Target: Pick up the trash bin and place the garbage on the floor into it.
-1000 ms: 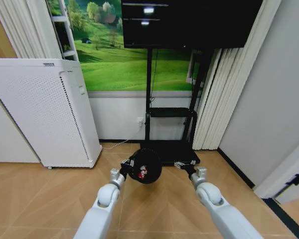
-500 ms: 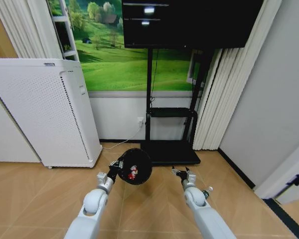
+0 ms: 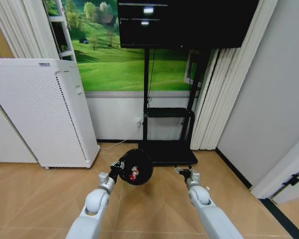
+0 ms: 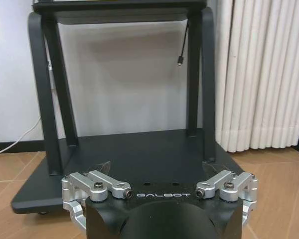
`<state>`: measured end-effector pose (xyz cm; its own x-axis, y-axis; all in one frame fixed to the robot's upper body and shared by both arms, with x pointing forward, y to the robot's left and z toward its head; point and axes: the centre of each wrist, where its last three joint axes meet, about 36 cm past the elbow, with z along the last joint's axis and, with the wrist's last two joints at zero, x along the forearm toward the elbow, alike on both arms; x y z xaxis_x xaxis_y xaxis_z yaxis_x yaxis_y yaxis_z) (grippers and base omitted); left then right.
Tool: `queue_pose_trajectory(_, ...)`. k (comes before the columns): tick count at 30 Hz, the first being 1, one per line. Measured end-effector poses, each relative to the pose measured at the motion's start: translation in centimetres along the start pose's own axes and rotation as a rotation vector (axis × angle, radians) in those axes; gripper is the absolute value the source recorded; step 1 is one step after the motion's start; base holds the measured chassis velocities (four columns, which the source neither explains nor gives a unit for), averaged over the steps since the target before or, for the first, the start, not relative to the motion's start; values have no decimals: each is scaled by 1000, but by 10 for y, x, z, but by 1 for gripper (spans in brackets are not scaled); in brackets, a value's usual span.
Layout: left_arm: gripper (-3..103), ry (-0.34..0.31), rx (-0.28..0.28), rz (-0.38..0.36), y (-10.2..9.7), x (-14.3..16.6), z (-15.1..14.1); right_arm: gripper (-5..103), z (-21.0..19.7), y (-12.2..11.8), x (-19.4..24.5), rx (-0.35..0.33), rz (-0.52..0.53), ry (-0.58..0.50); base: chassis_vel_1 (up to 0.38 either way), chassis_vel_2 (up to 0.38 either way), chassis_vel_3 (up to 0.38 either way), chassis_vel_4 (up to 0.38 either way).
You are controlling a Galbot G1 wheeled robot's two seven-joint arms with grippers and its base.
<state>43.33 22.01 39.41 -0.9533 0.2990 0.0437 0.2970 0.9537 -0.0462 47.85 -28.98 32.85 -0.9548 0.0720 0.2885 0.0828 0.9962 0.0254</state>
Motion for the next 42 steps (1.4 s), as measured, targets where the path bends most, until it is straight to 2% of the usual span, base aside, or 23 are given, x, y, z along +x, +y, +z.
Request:
queue_pose_trajectory(30, 7, -6, 3, 1, -1, -1, -2, 100, 6, 0, 1, 7, -10, 15, -119, -120, 120, 123)
queue_pose_trajectory(36, 7, -11, 4, 2, 2, -1, -7, 100, 31, 10, 5, 17, -11, 97, -43, -58, 28, 39)
queue_pose_trajectory(38, 7, -12, -2, 2, 3, 0, -9, 100, 53, 11, 0, 10, 8, 188, 25, 34, -15, -19)
queue_pose_trajectory(41, 7, -12, -3, 1, 3, 1, -9, 100, 61, 11, -3, 3, 20, 226, 50, 43, -25, -33)
queue_pose_trajectory(42, 7, -13, -3, 2, 3, 2, -9, 100, 73, 13, -5, -4, 40, 274, 0, 0, 0, 0)
